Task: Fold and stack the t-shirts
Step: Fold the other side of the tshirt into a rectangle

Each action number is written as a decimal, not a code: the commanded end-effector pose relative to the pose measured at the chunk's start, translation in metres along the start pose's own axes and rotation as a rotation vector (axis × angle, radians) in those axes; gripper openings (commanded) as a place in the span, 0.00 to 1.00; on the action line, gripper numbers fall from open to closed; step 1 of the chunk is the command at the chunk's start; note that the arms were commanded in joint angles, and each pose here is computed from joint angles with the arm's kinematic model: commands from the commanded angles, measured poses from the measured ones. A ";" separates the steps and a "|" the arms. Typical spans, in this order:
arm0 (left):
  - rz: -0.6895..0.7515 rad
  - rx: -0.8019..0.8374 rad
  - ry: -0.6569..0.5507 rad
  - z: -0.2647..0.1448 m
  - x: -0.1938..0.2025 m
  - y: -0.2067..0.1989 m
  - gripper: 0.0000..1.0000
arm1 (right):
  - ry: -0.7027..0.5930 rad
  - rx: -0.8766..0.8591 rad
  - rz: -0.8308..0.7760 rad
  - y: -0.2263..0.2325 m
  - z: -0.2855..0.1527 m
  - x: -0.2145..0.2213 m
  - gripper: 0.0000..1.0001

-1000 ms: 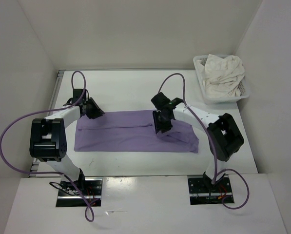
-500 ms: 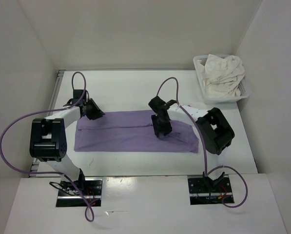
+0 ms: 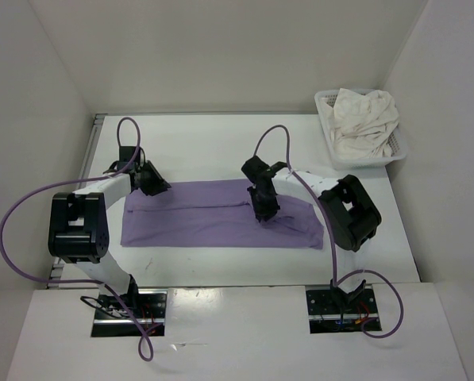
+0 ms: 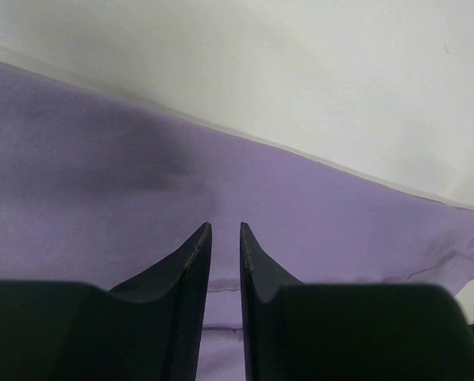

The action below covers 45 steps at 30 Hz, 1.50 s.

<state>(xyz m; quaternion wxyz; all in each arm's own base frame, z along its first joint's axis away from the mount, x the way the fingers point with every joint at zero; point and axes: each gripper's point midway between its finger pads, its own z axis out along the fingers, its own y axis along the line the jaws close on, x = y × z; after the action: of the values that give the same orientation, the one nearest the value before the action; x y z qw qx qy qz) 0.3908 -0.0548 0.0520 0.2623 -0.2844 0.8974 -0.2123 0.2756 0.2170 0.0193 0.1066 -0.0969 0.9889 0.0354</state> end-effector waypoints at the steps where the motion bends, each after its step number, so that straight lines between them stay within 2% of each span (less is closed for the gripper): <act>1: 0.012 0.033 -0.022 -0.001 -0.010 -0.008 0.27 | -0.038 -0.035 -0.011 0.007 -0.021 -0.012 0.30; 6: 0.012 0.033 -0.022 0.001 -0.011 -0.009 0.27 | -0.017 -0.047 -0.012 0.008 -0.025 -0.007 0.11; 11: 0.017 0.052 -0.032 -0.001 -0.017 -0.016 0.27 | 0.022 -0.103 -0.033 0.017 -0.047 -0.001 0.07; 18: 0.028 0.071 -0.021 0.001 -0.024 -0.025 0.27 | 0.095 -0.201 -0.018 0.033 -0.060 0.013 0.12; 20: 0.021 0.076 -0.028 0.001 -0.026 -0.026 0.27 | 0.122 -0.234 0.009 0.038 -0.056 0.021 0.19; 22: 0.021 0.076 -0.028 0.001 -0.026 -0.026 0.27 | 0.156 -0.304 0.041 0.049 -0.057 0.031 0.34; 25: 0.021 0.076 -0.028 0.001 -0.026 -0.026 0.27 | 0.135 -0.377 0.046 0.060 -0.067 0.027 0.40; 29: 0.027 0.094 -0.036 -0.003 -0.030 -0.032 0.27 | 0.068 -0.375 0.083 0.050 -0.080 0.011 0.40; 31: 0.039 0.099 -0.044 -0.006 -0.031 -0.034 0.27 | -0.001 -0.395 0.122 0.042 -0.089 -0.008 0.34; 32: 0.044 0.090 -0.038 -0.005 -0.027 -0.035 0.27 | -0.034 -0.397 0.173 0.031 -0.091 -0.021 0.24; 36: 0.092 0.091 -0.051 -0.005 -0.025 -0.045 0.27 | -0.174 -0.362 0.307 -0.002 -0.075 -0.056 0.07; 38: 0.101 0.094 -0.040 0.000 -0.020 -0.047 0.27 | -0.236 -0.268 0.378 -0.025 -0.065 -0.073 0.02; 39: 0.082 0.114 0.005 0.005 -0.009 -0.046 0.27 | -0.252 -0.239 0.402 -0.037 -0.059 -0.079 0.00; 42: 0.032 0.120 0.063 0.020 0.009 -0.037 0.27 | -0.309 -0.158 0.495 -0.067 -0.031 -0.101 0.00; 45: 0.007 0.099 0.102 0.031 0.020 -0.026 0.27 | -0.273 -0.127 0.571 -0.087 -0.006 -0.101 0.00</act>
<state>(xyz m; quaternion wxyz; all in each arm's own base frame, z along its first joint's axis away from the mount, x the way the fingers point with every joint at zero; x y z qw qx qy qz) 0.4110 -0.0880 0.0557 0.2586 -0.2471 0.8982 -0.2555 0.3589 0.1731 0.0669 0.1888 0.1263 0.9598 0.1649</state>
